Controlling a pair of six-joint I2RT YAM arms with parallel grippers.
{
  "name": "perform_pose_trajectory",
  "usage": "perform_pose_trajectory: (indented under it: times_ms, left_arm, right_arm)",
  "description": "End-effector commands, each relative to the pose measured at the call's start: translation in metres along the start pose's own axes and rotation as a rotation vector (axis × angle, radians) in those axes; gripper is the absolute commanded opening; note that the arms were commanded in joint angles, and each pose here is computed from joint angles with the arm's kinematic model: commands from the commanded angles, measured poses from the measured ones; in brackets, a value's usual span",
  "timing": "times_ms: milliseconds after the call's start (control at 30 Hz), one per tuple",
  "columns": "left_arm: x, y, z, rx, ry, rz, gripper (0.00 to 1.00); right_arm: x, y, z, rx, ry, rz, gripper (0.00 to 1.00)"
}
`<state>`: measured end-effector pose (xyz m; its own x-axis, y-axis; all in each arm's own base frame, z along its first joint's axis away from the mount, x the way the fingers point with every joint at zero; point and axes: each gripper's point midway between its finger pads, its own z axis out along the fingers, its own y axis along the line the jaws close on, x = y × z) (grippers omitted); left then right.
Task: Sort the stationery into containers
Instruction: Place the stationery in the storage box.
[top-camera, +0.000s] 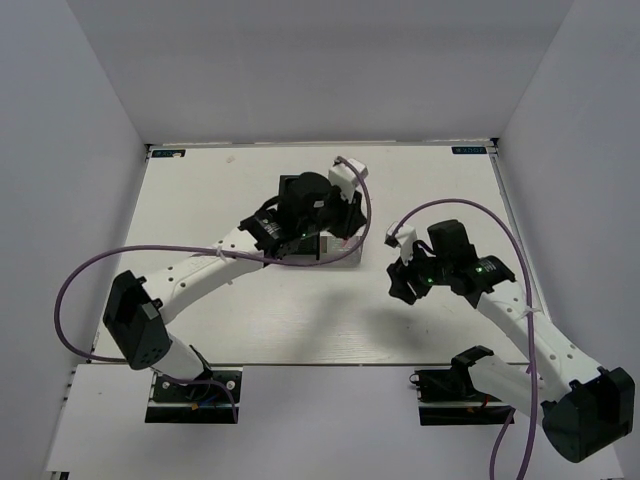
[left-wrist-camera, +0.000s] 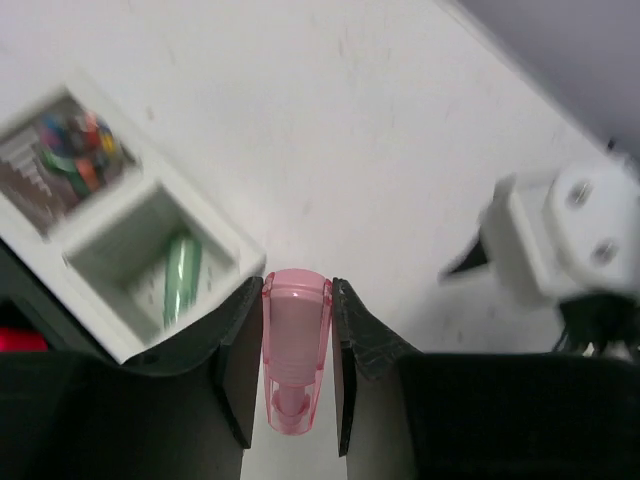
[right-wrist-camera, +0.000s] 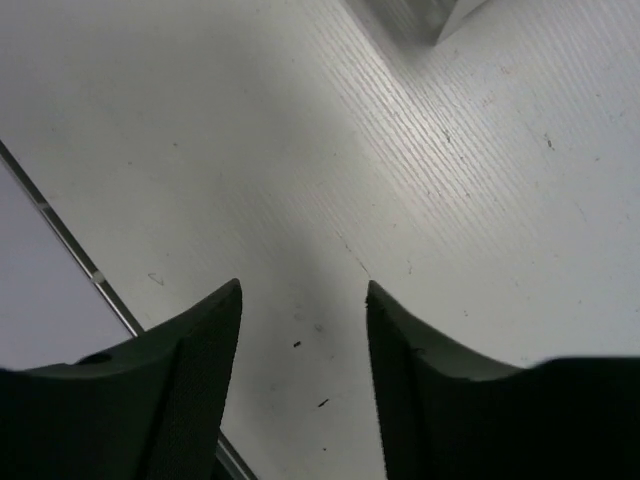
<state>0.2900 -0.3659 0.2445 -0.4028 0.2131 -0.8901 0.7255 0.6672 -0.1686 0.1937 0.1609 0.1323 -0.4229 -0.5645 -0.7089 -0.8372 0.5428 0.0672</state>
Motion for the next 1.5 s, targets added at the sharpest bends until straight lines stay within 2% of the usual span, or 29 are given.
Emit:
perform_pose_trajectory:
  times_ms: [0,33,67,233,400,633,667,833,900,933,1000,1033,1167,1200,1300,1333,1367,1400,1433,1467]
  left_arm:
    - [-0.055,0.008,0.007,0.000,-0.203,-0.023,0.00]
    - [-0.055,0.011,0.017,-0.007,-0.208,-0.021,0.00]
    - [-0.074,0.017,0.019,-0.019,-0.287,-0.022,0.00]
    - [-0.079,0.033,0.045,-0.046,-0.313,0.013,0.00]
    - [-0.063,0.061,0.069,-0.131,-0.299,0.026,0.00]
    - [-0.043,0.089,0.074,-0.198,-0.282,0.032,0.00]
    - [-0.040,0.090,0.073,-0.202,-0.274,0.034,0.00]
    - [-0.016,0.094,0.068,-0.215,-0.220,0.056,0.00]
    - [-0.002,0.097,0.067,-0.224,-0.192,0.055,0.07]
    - [-0.003,0.098,0.064,-0.227,-0.194,0.053,0.24]
    - [0.000,0.099,0.062,-0.232,-0.190,0.052,0.56]
    - [-0.002,0.097,0.061,-0.230,-0.192,0.053,0.82]
    - [-0.030,0.088,0.045,-0.214,-0.238,0.044,1.00]
    - [-0.028,0.079,0.043,-0.199,-0.217,0.051,1.00]
    - [-0.064,0.053,0.013,-0.174,-0.263,0.060,1.00]
    - [-0.035,0.053,0.006,-0.186,-0.130,0.049,0.96]
    - [-0.057,0.041,-0.018,-0.163,-0.160,0.053,0.88]
    - [-0.061,0.031,-0.029,-0.137,-0.148,0.055,0.50]
    - [-0.041,0.028,-0.049,-0.137,-0.057,0.044,0.22]
    - [-0.029,0.030,-0.065,-0.153,-0.036,0.018,0.02]
  right_arm:
    - [-0.003,0.004,-0.002,-0.022,-0.032,-0.012,0.52]
    - [-0.003,0.006,-0.002,-0.033,-0.035,-0.012,0.30]
    - [-0.004,0.006,-0.003,-0.032,-0.039,-0.014,0.26]
    - [-0.004,0.006,-0.004,-0.030,-0.048,-0.017,0.24]
    - [-0.004,0.006,-0.005,-0.024,-0.059,-0.023,0.30]
    - [-0.003,0.006,-0.005,-0.031,-0.062,-0.020,0.35]
    - [-0.003,0.006,-0.005,-0.031,-0.062,-0.018,0.37]
    - [-0.003,0.006,-0.006,-0.032,-0.063,-0.023,0.67]
    - [-0.003,0.006,-0.005,-0.033,-0.062,-0.020,0.77]
    - [-0.002,0.006,-0.005,-0.034,-0.060,-0.016,0.85]
    - [-0.002,0.006,-0.005,-0.033,-0.061,-0.017,0.90]
    - [-0.001,0.006,-0.005,-0.036,-0.059,-0.013,0.90]
    - [-0.001,0.003,-0.006,-0.020,-0.062,-0.003,0.90]
    - [-0.002,0.002,-0.006,-0.016,-0.068,0.006,0.90]
    - [-0.004,-0.001,-0.006,-0.001,-0.078,0.030,0.90]
    - [-0.004,-0.005,-0.007,0.026,-0.071,0.042,0.90]
    - [-0.011,-0.008,-0.009,0.046,-0.089,0.068,0.90]
    - [-0.012,-0.010,-0.010,0.058,-0.096,0.074,0.90]
    - [-0.012,-0.017,-0.012,0.103,-0.094,0.083,0.90]
    - [-0.019,-0.019,-0.013,0.114,-0.123,0.095,0.90]
